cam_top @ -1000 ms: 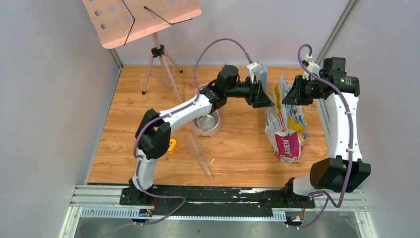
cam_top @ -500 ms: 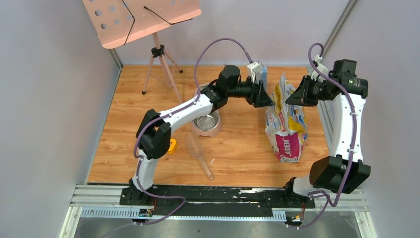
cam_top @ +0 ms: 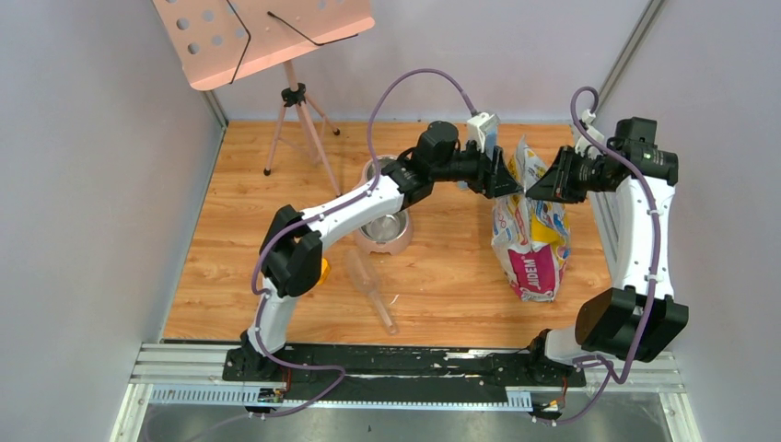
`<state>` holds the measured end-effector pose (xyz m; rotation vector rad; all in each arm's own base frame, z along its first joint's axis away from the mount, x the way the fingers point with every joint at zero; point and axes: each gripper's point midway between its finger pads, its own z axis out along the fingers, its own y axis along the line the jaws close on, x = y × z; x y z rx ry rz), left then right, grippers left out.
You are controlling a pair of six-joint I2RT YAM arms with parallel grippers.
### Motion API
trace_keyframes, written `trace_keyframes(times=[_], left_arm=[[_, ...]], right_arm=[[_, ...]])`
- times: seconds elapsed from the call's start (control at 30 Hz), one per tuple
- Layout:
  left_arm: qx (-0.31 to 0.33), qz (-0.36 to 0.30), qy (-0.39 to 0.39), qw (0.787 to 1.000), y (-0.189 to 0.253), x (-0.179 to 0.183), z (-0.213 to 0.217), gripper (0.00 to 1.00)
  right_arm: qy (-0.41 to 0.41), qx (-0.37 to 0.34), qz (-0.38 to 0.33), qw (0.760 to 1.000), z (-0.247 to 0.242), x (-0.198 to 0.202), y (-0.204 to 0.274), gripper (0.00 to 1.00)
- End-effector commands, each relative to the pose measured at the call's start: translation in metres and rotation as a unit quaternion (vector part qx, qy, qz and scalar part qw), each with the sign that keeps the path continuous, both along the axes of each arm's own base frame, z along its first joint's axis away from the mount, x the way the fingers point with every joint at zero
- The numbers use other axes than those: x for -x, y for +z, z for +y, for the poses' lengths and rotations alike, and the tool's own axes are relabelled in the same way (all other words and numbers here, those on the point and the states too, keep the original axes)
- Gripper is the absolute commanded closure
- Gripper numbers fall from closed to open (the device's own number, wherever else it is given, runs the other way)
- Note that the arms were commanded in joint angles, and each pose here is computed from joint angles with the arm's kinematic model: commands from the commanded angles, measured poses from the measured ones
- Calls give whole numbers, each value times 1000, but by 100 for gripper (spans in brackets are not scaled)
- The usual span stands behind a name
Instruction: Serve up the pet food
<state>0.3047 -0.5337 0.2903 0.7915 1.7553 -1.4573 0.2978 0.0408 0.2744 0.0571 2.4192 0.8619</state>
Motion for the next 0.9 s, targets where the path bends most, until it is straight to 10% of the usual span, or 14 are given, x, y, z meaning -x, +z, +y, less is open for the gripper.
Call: trace_keyframes(times=[0.0, 0.87], left_arm=[[-3, 21, 69, 997, 6, -17, -7, 24], [-30, 65, 151, 986, -11, -27, -19, 33]], right_arm=[[-2, 2, -15, 1000, 0, 1, 5, 85], [13, -28, -13, 999, 9, 3, 7, 100]])
